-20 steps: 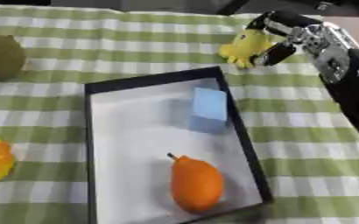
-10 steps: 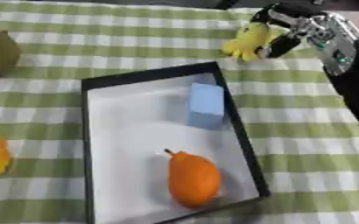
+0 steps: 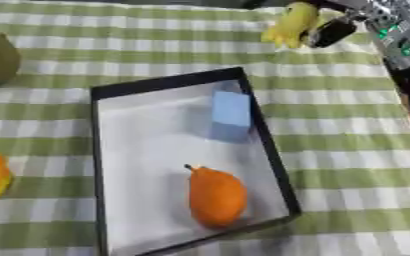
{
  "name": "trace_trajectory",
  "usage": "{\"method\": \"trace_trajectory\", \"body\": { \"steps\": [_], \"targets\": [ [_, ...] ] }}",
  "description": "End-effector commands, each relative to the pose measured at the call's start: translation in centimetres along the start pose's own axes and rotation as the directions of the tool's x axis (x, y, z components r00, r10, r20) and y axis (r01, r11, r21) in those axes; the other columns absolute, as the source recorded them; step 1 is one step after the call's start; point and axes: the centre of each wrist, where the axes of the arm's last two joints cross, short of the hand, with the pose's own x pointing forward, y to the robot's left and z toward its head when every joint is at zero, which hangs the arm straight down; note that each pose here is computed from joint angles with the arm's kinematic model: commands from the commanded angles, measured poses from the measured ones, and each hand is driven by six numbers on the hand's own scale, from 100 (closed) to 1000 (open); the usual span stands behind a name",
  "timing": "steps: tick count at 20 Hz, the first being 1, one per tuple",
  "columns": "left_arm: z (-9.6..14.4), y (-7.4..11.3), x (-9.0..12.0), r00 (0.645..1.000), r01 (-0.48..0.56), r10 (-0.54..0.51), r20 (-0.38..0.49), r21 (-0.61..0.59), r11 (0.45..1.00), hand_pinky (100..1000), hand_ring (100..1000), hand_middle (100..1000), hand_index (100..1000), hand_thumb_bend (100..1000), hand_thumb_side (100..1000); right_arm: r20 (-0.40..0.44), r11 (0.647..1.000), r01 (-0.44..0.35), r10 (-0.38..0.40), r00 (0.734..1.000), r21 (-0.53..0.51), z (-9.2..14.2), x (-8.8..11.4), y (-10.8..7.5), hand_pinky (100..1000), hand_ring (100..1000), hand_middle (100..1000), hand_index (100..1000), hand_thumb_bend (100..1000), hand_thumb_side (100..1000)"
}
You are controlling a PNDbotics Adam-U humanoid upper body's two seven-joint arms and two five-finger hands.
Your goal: Pick up objects on the table and place them in the box.
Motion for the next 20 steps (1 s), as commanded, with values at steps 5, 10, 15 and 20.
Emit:
{"method": "trace_trajectory", "body": {
  "steps": [5, 10, 15, 20],
  "targets": [
    [-0.2, 0.6, 0.5, 0.999, 0.031, -0.031, 0.016, -0.006, 0.999, 845, 856, 810, 795, 118, 766, 0.128, 0.993, -0.066, 0.078, 0.989, -0.096, 2.7, 2.9, -4.3, 831, 763, 662, 744, 114, 100],
    [-0.1, 0.8, 0.4, 0.999, 0.038, -0.038, 0.012, -0.004, 0.999, 845, 856, 810, 795, 116, 765, 0.24, 0.987, -0.138, 0.155, 0.958, -0.085, 4.2, 8.4, -5.4, 819, 747, 656, 737, 155, 100],
    [-0.1, 0.8, 0.4, 0.999, 0.04, -0.04, 0.013, -0.003, 0.999, 845, 856, 811, 796, 116, 762, 0.381, 0.977, -0.204, 0.214, 0.899, -0.069, 6.9, 13.9, -5.4, 815, 744, 657, 738, 169, 100],
    [0.0, 0.9, 0.2, 0.999, 0.043, -0.043, 0.007, 0.002, 0.999, 844, 858, 811, 796, 114, 758, 0.49, 0.974, -0.217, 0.22, 0.843, -0.063, 9.2, 18.4, -5.2, 813, 741, 655, 737, 176, 100]
  ]
}}
